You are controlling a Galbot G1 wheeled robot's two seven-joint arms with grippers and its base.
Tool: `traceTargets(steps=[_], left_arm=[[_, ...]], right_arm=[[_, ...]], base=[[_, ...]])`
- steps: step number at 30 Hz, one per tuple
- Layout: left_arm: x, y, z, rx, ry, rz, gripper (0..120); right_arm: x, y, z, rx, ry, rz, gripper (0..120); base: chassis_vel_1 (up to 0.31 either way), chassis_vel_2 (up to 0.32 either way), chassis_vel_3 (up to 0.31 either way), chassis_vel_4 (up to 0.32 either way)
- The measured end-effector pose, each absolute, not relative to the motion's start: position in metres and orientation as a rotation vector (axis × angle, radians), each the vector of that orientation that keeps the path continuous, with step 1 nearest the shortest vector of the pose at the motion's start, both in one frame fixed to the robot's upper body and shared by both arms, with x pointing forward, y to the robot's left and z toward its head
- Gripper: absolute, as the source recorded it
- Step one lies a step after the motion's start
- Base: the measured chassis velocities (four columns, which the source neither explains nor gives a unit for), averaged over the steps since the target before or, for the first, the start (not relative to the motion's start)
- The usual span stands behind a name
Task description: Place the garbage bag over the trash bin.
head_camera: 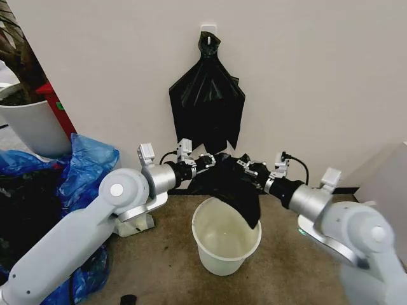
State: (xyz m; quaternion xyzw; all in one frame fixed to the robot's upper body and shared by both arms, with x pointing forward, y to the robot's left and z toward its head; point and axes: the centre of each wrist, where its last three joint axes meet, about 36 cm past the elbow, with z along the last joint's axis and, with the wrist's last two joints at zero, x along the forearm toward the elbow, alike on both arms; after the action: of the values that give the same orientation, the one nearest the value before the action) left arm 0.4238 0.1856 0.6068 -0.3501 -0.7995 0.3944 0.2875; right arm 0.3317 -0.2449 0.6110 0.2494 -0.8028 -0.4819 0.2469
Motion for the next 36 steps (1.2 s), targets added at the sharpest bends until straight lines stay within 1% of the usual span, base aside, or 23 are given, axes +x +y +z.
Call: traceTargets(steps=[3, 6, 11, 13, 17, 19, 27, 33, 36], left_arm=[[0.417, 0.183, 0.604, -0.922, -2.122, 1.065, 0], [0.416, 0.183, 0.596, -0.899, -2.117, 1.067, 0], [0.422, 0.184, 0.560, -0.801, -2.078, 1.101, 0], [0.421, 0.183, 0.556, -0.789, -2.070, 1.108, 0], [0.414, 0.176, 0.534, -0.730, -2.031, 1.141, 0], [0.413, 0.175, 0.532, -0.723, -2.030, 1.144, 0], [0.414, 0.170, 0.505, -0.600, -2.020, 1.142, 0], [0.415, 0.159, 0.467, -0.466, -1.990, 1.140, 0], [0.415, 0.158, 0.464, -0.452, -1.990, 1.141, 0]], right_arm=[[0.318, -0.243, 0.613, 0.638, -2.173, -1.308, 0], [0.316, -0.242, 0.607, 0.618, -2.165, -1.316, 0], [0.326, -0.240, 0.583, 0.573, -2.141, -1.357, 0], [0.327, -0.239, 0.582, 0.568, -2.140, -1.359, 0], [0.331, -0.237, 0.575, 0.556, -2.119, -1.373, 0], [0.332, -0.237, 0.572, 0.550, -2.112, -1.376, 0], [0.348, -0.237, 0.526, 0.447, -2.032, -1.419, 0], [0.355, -0.241, 0.481, 0.347, -1.997, -1.425, 0], [0.354, -0.242, 0.476, 0.335, -1.996, -1.421, 0]], base=[[0.000, 0.000, 0.000, 0.000], [0.000, 0.000, 0.000, 0.000], [0.000, 0.000, 0.000, 0.000], [0.000, 0.000, 0.000, 0.000], [0.000, 0.000, 0.000, 0.000], [0.000, 0.000, 0.000, 0.000], [0.000, 0.000, 0.000, 0.000], [0.000, 0.000, 0.000, 0.000], [0.000, 0.000, 0.000, 0.000]])
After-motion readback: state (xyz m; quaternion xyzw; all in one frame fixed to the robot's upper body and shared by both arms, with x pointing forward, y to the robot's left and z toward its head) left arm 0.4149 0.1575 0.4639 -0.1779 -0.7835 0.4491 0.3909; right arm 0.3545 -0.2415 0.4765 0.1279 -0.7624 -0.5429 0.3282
